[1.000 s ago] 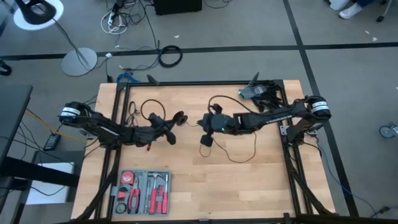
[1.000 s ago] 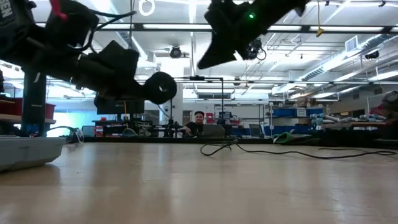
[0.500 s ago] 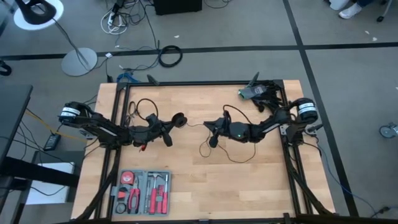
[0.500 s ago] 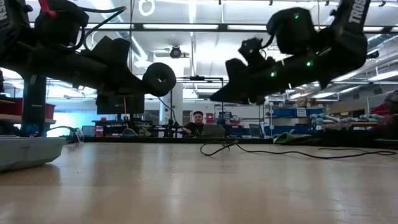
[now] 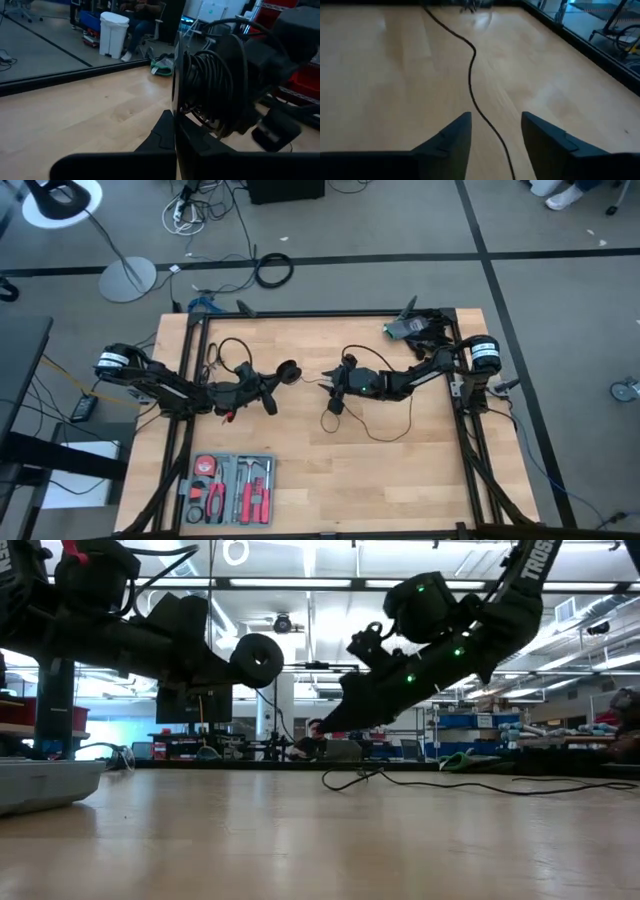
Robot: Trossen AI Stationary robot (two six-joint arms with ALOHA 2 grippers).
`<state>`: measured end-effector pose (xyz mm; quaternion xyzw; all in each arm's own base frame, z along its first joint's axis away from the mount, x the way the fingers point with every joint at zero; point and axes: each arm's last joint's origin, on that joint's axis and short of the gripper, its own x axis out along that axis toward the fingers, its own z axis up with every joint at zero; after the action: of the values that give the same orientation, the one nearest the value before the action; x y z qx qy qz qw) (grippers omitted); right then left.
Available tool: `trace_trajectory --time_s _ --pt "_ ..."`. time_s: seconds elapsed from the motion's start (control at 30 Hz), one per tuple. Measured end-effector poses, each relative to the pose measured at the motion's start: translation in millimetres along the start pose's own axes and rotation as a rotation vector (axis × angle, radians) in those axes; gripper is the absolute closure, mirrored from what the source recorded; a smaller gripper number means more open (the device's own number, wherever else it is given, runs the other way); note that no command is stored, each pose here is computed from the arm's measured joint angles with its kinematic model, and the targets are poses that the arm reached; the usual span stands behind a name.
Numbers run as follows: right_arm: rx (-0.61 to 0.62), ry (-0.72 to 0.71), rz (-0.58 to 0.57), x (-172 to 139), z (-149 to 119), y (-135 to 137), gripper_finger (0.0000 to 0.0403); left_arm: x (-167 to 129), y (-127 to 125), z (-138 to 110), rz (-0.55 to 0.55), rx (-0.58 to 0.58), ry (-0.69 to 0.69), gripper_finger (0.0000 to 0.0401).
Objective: Coil cords
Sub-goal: Coil the black wire on the spool
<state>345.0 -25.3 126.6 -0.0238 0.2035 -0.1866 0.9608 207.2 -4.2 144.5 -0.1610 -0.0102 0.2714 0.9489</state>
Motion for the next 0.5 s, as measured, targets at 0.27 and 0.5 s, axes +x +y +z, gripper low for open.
trace_trajectory --time_s 0.27,0.5 --pt "-0.096 0.078 0.013 25 -10 0 0.0223 0 -2 5 -0.013 -0.008 -0.043 0.0401" --pt "-0.094 0.057 -0.001 27 -3 1 0.0307 0 -2 5 -0.016 -0.008 -0.041 0.0401"
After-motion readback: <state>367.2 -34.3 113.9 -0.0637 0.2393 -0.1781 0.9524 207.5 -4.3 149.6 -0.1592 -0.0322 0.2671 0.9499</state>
